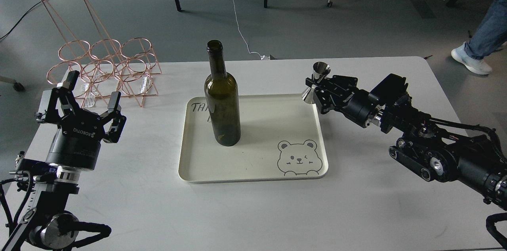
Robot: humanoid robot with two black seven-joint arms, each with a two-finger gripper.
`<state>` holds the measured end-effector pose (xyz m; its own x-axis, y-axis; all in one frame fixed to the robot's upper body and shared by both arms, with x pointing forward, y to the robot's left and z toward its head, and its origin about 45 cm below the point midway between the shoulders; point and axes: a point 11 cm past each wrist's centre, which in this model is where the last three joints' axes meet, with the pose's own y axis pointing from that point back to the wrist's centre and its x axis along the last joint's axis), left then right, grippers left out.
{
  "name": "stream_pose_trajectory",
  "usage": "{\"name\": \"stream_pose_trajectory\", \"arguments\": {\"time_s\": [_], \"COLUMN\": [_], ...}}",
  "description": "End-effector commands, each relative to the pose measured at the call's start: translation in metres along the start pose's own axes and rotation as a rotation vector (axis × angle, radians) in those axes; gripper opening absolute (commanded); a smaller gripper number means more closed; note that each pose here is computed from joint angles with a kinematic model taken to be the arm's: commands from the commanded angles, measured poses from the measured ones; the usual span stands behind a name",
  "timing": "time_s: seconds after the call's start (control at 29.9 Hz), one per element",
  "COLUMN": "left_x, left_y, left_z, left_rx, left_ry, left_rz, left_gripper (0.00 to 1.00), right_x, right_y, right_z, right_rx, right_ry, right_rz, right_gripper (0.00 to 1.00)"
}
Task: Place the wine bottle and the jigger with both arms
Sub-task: 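Lift the jigger and carry it off the tray beside the tray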
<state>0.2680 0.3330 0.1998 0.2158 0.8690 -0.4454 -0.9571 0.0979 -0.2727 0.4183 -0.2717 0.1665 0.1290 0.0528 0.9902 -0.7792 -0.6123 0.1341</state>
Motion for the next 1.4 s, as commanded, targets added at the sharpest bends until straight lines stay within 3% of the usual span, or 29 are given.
{"name": "stream_pose_trajectory", "arguments": {"time_s": [0.0,0.13,0.43,0.97,1.37], "left_x": [-0.002,-0.003,-0.003,-0.003,-0.004], "left_y": [0.000,0.000,0.000,0.000,0.000], "left_z": [-0.002,-0.004,-0.004,-0.004,-0.005], "left_rx": [0.000,-0.001,-0.001,-0.001,-0.004], "left_ry": [0.007,0.014,0.015,0.015,0.023], "left_rz": [0.000,0.003,0.001,0.001,0.004], "left_gripper": [0.98,0.98,0.98,0.98,0.98], "right_x": [0.003,-0.008,-0.060,-0.071,-0.076], "right_y": [0.027,0.057,0.097,0.121,0.121], "right_z": [0.030,0.051,0.051,0.079,0.077], "right_rx": [-0.088,-0.166,-0.255,-0.367,-0.361], "right_ry": [-0.019,-0.053,-0.151,-0.119,-0.115], "right_rz": [0.001,-0.022,-0.099,-0.142,-0.162], "right_gripper": [0.18,0.18,0.18,0.19,0.25]}}
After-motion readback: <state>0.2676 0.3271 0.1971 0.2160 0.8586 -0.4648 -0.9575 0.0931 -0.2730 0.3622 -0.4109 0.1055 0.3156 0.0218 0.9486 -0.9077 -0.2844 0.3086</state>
